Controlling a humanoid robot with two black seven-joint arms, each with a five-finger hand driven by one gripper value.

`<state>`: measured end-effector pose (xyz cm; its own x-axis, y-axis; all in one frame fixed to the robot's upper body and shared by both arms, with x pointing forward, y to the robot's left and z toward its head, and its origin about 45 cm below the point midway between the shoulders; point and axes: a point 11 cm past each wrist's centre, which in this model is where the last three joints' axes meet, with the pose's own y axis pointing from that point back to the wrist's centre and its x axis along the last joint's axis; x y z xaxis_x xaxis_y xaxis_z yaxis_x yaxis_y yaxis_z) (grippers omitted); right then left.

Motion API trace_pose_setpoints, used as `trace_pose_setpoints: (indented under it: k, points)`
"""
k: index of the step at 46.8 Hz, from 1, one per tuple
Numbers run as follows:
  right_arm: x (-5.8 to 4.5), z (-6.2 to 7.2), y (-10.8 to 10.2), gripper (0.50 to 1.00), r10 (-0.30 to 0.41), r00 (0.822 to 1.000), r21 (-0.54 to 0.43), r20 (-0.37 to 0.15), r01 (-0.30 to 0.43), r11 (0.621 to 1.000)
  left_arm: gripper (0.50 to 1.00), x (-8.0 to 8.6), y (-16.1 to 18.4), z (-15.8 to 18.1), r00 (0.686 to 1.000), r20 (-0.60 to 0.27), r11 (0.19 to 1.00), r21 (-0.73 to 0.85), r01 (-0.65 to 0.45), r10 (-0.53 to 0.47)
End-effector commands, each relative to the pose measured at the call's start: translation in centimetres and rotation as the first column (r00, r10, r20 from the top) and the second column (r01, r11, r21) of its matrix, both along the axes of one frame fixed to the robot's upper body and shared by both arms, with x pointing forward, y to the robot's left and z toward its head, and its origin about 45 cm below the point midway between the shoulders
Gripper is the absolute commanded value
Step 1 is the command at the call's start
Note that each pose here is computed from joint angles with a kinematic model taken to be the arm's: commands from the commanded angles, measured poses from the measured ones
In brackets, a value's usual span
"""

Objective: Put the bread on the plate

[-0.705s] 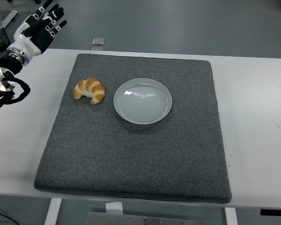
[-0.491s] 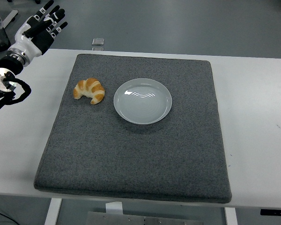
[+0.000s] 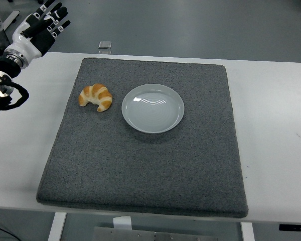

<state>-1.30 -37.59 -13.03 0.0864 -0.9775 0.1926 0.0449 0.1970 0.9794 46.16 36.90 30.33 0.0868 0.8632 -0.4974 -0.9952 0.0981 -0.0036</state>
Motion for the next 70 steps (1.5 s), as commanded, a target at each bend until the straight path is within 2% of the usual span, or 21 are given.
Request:
trace_pose_setpoints:
  k: [1, 7, 13, 21, 26, 29, 34, 38, 43, 47, 49, 52, 58, 63, 70]
  points:
    - [-0.1, 0.0, 0.0, 0.954, 0.000, 1.000, 0.000, -0.001, 0.000, 1.000, 0.994, -0.1, 1.0, 1.0, 1.000, 0.010, 0.999, 0.041, -0.003, 0.003]
    - [-0.1, 0.0, 0.0, 0.954, 0.000, 1.000, 0.000, -0.001, 0.000, 1.000, 0.994, -0.6, 1.1, 1.8, 0.995, 0.025, 0.987, 0.131, 0.091, -0.095]
    - [0.0, 0.0, 0.0, 0.954, 0.000, 1.000, 0.000, 0.000, 0.000, 1.000, 0.992, -1.1, 1.2, 2.3, 0.990, 0.015, 0.959, 0.252, 0.132, -0.140]
    - [0.0, 0.0, 0.0, 0.954, 0.000, 1.000, 0.000, 0.000, 0.000, 1.000, 0.990, -1.4, 0.5, 3.1, 0.973, -0.014, 0.801, 0.564, 0.199, -0.232]
    - [0.0, 0.0, 0.0, 0.954, 0.000, 1.000, 0.000, 0.000, 0.000, 1.000, 0.992, -1.2, 0.4, 3.6, 0.971, -0.014, 0.760, 0.620, 0.195, -0.238]
    - [0.0, 0.0, 0.0, 0.954, 0.000, 1.000, 0.000, 0.000, 0.000, 1.000, 0.992, -1.6, 0.9, 3.3, 0.968, -0.043, 0.741, 0.636, 0.217, -0.246]
    - [0.0, 0.0, 0.0, 0.954, 0.000, 1.000, 0.000, 0.000, 0.000, 1.000, 0.990, -1.8, -0.1, 3.2, 0.949, -0.087, 0.678, 0.681, 0.279, -0.303]
    - [-0.1, 0.0, 0.0, 0.954, 0.000, 1.000, 0.000, -0.001, 0.000, 1.000, 0.988, -2.1, 0.1, 2.6, 0.935, -0.155, 0.554, 0.770, 0.317, -0.320]
    - [0.0, 0.0, 0.0, 0.954, 0.000, 1.000, 0.000, 0.000, 0.000, 1.000, 0.988, -2.3, 0.5, 2.5, 0.908, -0.243, 0.262, 0.903, 0.340, -0.342]
    - [-0.1, 0.0, 0.0, 0.954, 0.000, 1.000, 0.000, -0.001, 0.000, 1.000, 0.988, -2.6, 0.7, 1.8, 0.883, -0.317, 0.022, 0.938, 0.345, -0.347]
    - [-0.1, 0.0, 0.0, 0.954, 0.000, 1.000, 0.000, -0.001, 0.000, 1.000, 0.988, -2.6, 0.8, 1.9, 0.875, -0.339, -0.070, 0.939, 0.336, -0.346]
    - [-0.1, 0.0, 0.0, 0.954, 0.000, 1.000, 0.000, -0.001, 0.000, 1.000, 0.988, -2.5, 0.8, 2.0, 0.869, -0.358, -0.163, 0.933, 0.320, -0.343]
    - [0.0, 0.0, 0.0, 0.954, 0.000, 1.000, 0.000, 0.000, 0.000, 1.000, 0.986, -2.3, 0.2, 1.9, 0.851, -0.398, -0.249, 0.912, 0.326, -0.343]
    - [-0.1, 0.0, 0.0, 0.954, 0.000, 1.000, 0.000, -0.001, 0.000, 1.000, 0.986, -1.6, -1.5, 1.3, 0.834, -0.420, -0.270, 0.902, 0.338, -0.357]
    - [0.0, 0.0, 0.0, 0.954, 0.000, 1.000, 0.000, 0.000, 0.000, 1.000, 0.986, -0.6, -2.8, 0.2, 0.832, -0.437, -0.283, 0.892, 0.352, -0.342]
